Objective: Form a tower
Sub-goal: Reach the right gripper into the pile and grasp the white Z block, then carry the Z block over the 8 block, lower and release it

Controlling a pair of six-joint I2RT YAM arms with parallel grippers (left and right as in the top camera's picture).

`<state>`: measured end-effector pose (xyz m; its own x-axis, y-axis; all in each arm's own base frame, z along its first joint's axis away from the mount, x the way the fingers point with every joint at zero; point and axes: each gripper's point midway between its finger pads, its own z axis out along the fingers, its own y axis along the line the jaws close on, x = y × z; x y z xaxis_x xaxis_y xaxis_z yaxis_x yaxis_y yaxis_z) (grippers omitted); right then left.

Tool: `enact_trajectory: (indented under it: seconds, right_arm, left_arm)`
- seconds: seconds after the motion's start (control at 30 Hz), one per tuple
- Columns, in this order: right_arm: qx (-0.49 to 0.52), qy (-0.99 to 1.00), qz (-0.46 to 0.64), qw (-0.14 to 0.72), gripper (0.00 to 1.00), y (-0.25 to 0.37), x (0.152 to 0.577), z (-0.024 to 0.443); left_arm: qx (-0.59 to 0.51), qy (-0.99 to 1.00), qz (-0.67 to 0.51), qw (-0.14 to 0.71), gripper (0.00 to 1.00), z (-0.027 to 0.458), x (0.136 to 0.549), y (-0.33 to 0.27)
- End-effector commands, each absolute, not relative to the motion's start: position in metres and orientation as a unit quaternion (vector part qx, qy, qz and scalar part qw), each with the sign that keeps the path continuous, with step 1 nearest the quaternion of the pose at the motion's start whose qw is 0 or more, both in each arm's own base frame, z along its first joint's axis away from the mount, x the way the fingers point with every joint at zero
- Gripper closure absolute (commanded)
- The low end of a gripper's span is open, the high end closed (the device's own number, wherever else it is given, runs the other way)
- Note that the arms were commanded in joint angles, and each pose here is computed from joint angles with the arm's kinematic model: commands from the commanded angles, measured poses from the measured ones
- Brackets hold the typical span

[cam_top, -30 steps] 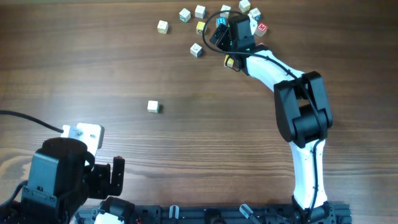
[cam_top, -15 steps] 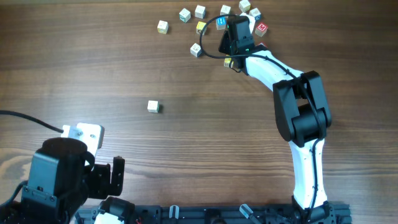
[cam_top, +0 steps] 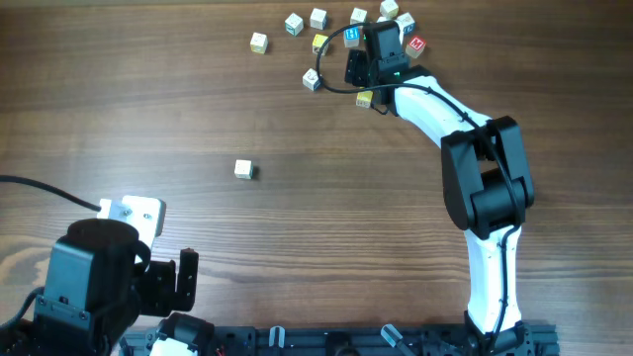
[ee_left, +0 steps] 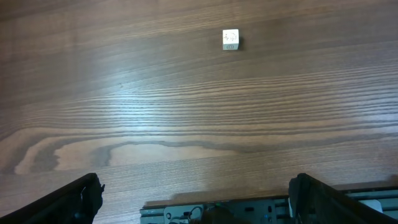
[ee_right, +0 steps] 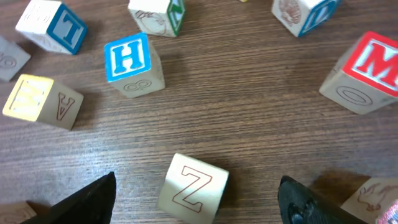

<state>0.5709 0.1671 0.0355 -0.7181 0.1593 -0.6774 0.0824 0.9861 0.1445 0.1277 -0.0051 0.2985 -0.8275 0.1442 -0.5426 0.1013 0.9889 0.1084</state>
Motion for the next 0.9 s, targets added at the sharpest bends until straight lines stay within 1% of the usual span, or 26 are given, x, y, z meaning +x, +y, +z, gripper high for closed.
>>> enact_trajectory:
  seconds: [0.0,0.03,0.1,0.33,0.37,0.4,0.47,0.5,0.57,0.63,0.67,0.7,0.73,0.8,0.87]
  right_arm:
    - [0.136,0.916,0.061,0.371,0.18,0.160,0.574,0.033]
    - [0.141,0.916,0.063,0.371,0.19,0.160,0.574,0.031]
    - [0.141,0.916,0.063,0.372,0.25,0.160,0.575,0.028]
    - [0.137,0.926,0.056,0.348,0.27,0.161,0.569,-0.002]
    - [0.139,0.926,0.054,0.346,0.29,0.161,0.569,-0.005]
    - [0.138,0.926,0.054,0.346,0.36,0.161,0.569,-0.005]
    - [0.136,0.926,0.054,0.347,0.46,0.161,0.569,-0.005]
    - [0.133,0.927,0.053,0.347,0.58,0.161,0.569,-0.005]
    - [0.117,0.929,0.059,0.347,0.63,0.165,0.569,0.000]
    - [0.102,0.927,0.058,0.356,0.68,0.165,0.570,0.018]
    - [0.088,0.924,0.058,0.368,0.71,0.166,0.570,0.040]
    - [0.082,0.921,0.058,0.375,0.73,0.166,0.570,0.054]
    - [0.068,0.917,0.067,0.387,0.74,0.168,0.569,0.079]
    - [0.026,0.910,0.135,0.391,0.74,0.190,0.553,0.135]
    - [-0.014,0.903,0.196,0.383,0.75,0.210,0.533,0.173]
  left_arm:
    - [0.067,0.954,0.040,0.289,0.00,0.299,0.127,-0.004]
    - [0.067,0.954,0.040,0.289,0.00,0.299,0.127,-0.004]
    - [0.067,0.954,0.040,0.289,0.00,0.299,0.127,-0.004]
    - [0.067,0.954,0.040,0.289,0.00,0.299,0.127,-0.004]
    - [0.067,0.954,0.040,0.289,0.00,0.299,0.127,-0.004]
    - [0.067,0.954,0.040,0.289,0.00,0.299,0.127,-0.004]
    - [0.067,0.954,0.040,0.289,0.00,0.299,0.127,-0.004]
    - [0.067,0.954,0.040,0.289,0.00,0.299,0.127,-0.004]
    - [0.067,0.954,0.040,0.289,0.00,0.299,0.127,-0.004]
    - [0.067,0.954,0.040,0.289,0.00,0.299,0.127,-0.004]
    - [0.067,0.954,0.040,0.289,0.00,0.299,0.127,-0.004]
    - [0.067,0.954,0.040,0.289,0.00,0.299,0.127,-0.004]
    - [0.067,0.954,0.040,0.289,0.00,0.299,0.127,-0.004]
    - [0.067,0.954,0.040,0.289,0.00,0.299,0.127,-0.004]
    - [0.067,0.954,0.040,0.289,0.00,0.299,0.127,-0.004]
